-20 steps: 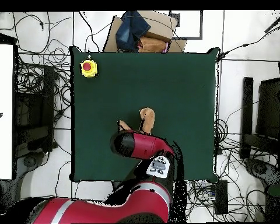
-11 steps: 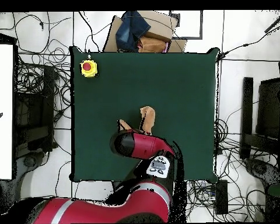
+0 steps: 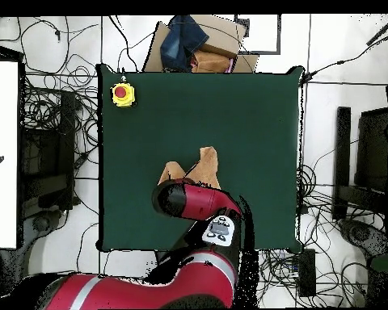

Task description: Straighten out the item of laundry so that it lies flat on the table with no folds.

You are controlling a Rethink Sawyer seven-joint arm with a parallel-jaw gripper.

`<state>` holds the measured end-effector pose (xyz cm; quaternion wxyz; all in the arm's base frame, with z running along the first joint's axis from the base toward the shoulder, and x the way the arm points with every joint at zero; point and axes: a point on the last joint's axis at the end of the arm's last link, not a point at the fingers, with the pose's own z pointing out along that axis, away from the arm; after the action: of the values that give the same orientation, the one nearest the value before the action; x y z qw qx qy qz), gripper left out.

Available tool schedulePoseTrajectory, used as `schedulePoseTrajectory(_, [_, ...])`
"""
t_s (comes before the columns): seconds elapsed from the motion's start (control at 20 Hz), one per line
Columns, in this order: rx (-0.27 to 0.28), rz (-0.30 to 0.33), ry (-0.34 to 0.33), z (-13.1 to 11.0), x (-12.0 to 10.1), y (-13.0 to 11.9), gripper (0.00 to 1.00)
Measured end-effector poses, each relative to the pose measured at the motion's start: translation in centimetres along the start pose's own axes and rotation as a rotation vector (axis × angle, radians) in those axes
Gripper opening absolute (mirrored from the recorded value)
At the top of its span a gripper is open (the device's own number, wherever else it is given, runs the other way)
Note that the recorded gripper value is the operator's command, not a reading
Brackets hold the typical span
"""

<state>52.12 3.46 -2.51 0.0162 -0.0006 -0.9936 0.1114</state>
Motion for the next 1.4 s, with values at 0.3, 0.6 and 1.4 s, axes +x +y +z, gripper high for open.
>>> schedulePoseTrajectory(0.3, [0.001, 0.0, -0.007, 0.0, -0.1, 0.0, 1.0])
schedulePoseTrajectory(0.6, [0.002, -0.009, -0.005, 0.2, 0.1, 0.4, 1.0])
schedulePoseTrajectory(1.4, [0.035, -0.064, -0.094, 5.0, 1.9, 5.7, 1.0])
